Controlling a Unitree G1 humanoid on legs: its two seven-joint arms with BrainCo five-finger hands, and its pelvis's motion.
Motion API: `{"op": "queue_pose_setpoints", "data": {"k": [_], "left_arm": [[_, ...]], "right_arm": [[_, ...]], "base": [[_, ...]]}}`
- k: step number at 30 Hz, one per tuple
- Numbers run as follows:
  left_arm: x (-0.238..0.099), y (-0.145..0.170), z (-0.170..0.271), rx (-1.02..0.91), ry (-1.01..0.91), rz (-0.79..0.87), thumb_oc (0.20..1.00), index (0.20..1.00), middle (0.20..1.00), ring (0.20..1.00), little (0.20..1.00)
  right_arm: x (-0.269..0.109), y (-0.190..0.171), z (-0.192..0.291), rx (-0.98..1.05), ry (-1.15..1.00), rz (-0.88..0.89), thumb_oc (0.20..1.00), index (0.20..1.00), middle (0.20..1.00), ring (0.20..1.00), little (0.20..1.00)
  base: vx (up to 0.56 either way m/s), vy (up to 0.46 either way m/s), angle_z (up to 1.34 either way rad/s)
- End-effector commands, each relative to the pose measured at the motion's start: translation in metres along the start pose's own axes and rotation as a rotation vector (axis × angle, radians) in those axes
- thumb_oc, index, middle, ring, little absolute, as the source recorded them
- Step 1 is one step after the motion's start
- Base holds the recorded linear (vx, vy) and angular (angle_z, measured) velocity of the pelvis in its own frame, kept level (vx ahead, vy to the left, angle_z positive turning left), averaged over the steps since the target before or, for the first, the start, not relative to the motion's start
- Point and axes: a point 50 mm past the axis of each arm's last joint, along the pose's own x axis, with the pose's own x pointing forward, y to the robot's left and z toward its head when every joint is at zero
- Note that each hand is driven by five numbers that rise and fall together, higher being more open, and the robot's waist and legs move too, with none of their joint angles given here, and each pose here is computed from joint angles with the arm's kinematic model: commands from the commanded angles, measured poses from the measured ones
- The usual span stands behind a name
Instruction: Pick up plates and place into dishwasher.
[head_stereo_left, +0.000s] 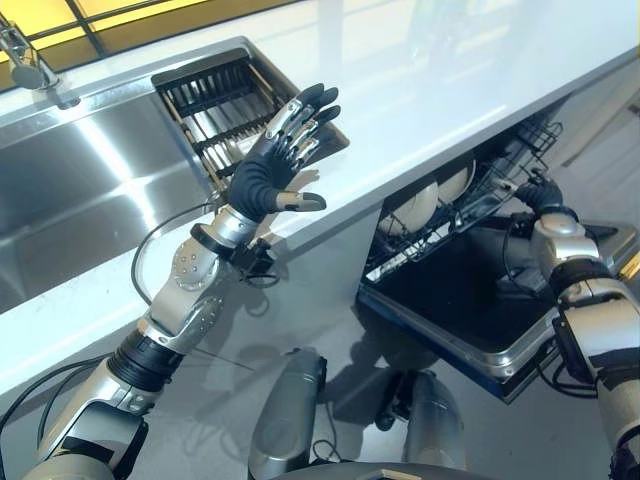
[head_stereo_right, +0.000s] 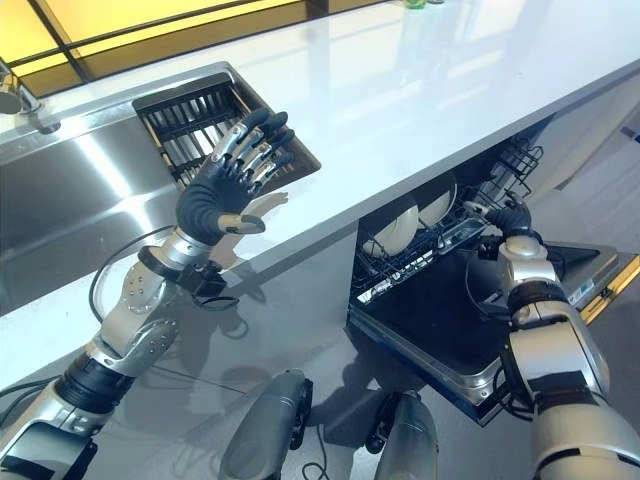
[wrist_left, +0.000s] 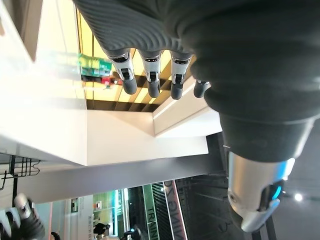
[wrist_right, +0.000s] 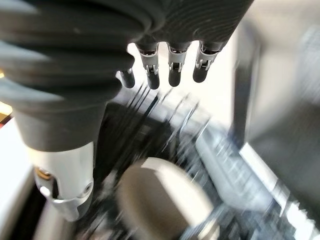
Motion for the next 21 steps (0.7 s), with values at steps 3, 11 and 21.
{"op": "queue_pose_setpoints", "data": {"k": [3, 11, 21], "left_arm": [[-0.001, -0.01, 0.009, 0.023, -0.117, 0.031, 1.0, 1.0, 1.0, 1.0, 1.0], [-0.002, -0.019, 0.007, 0.011, -0.134, 0.054, 1.0, 1.0, 1.0, 1.0, 1.0], [0.0, -0.022, 0.011, 0.009, -0.133, 0.019, 1.0, 1.0, 1.0, 1.0, 1.0]], "right_arm": [[-0.008, -0.037, 0.017, 0.025, -0.211, -0.427, 1.0, 1.0, 1.0, 1.0, 1.0], [-0.029, -0.053, -0.059, 0.129, 0.059, -0.758, 1.0, 1.0, 1.0, 1.0, 1.0], [-0.045, -0.044, -0.139, 0.289, 0.491, -0.485, 1.0, 1.0, 1.0, 1.0, 1.0]], "base": [[-0.02, 0.056, -0.12], [0.01, 0.048, -0.1], [-0.01, -0.017, -0.1]]}}
